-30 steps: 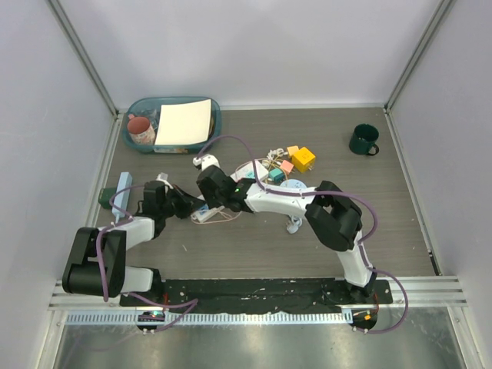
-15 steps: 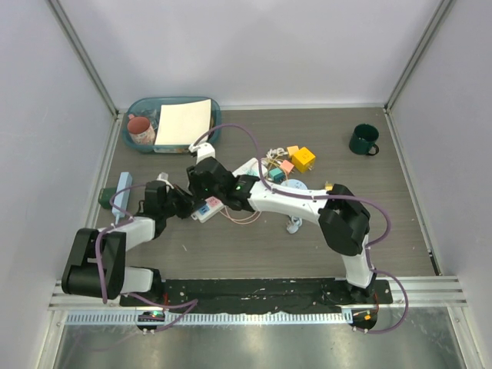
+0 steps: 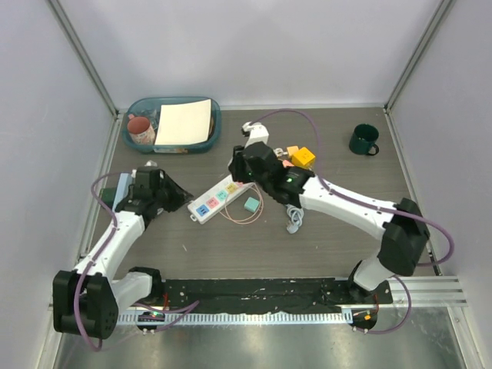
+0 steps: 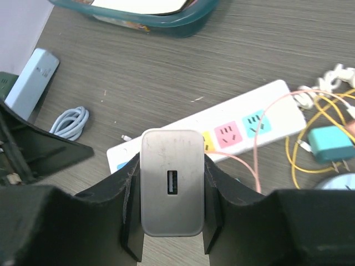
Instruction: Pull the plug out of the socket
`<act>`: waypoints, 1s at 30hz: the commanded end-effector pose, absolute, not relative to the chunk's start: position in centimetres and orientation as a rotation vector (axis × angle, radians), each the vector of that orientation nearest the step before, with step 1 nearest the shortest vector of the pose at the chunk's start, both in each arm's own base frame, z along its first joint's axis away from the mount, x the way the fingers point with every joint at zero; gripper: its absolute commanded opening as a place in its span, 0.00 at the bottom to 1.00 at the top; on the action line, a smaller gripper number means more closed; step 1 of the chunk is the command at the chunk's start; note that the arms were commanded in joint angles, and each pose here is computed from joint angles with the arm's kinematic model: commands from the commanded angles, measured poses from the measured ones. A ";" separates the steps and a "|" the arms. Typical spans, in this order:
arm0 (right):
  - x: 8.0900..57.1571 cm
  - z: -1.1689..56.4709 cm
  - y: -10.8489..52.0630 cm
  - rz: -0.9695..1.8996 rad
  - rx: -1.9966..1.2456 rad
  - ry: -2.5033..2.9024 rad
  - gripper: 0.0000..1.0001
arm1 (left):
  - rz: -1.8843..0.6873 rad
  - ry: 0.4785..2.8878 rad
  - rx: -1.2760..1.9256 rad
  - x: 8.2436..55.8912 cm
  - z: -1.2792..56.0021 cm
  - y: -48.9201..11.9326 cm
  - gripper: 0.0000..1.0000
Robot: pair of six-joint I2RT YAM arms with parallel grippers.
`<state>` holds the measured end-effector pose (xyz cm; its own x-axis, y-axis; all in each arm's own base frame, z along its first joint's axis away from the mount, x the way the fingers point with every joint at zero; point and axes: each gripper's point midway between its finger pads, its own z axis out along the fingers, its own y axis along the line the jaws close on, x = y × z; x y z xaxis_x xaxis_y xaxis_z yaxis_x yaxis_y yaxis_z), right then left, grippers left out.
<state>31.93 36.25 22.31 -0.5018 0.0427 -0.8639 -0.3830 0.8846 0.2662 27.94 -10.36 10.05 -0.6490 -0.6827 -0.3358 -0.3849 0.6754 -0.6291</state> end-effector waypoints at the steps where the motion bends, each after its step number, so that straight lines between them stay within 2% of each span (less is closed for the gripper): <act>1: 30.9 23.6 33.7 0.610 -0.182 2.024 0.01 | -0.627 2.320 -0.765 28.1 13.3 -9.5 0.30; 2: 30.8 24.3 32.9 0.630 -0.165 2.015 0.01 | -0.622 2.316 -0.751 28.2 13.8 -9.4 0.36; 3: 30.2 23.1 32.5 0.633 -0.174 2.040 0.01 | -0.613 2.308 -0.722 28.5 15.0 -9.4 0.46; 5: 28.7 22.5 32.9 0.715 -0.235 2.073 0.01 | -0.597 2.299 -0.687 28.7 16.1 -9.2 0.55; 7: 27.3 21.2 32.4 0.749 -0.269 2.106 0.01 | -0.548 2.289 -0.676 28.9 17.0 -8.5 0.67; 9: 25.2 19.7 32.6 0.841 -0.329 2.132 0.01 | -0.509 2.285 -0.675 29.0 17.2 -8.0 0.87; 11: 23.9 18.8 33.0 0.913 -0.363 2.149 0.01 | -0.449 2.275 -0.674 29.2 17.5 -7.2 0.99; 16: 20.7 14.7 33.2 1.071 -0.362 2.210 0.02 | -0.235 2.272 -0.756 29.2 17.3 -4.0 1.00; 21: 19.4 10.7 31.8 1.040 -0.339 2.276 0.08 | -0.011 2.198 -0.997 28.6 16.4 2.2 1.00; 28: 19.2 6.8 30.0 0.910 -0.308 2.332 0.26 | 0.230 2.042 -1.244 26.9 16.5 9.0 1.00; 30: 19.2 6.4 29.7 0.887 -0.309 2.337 0.37 | 0.321 2.008 -1.304 26.0 15.9 10.9 1.00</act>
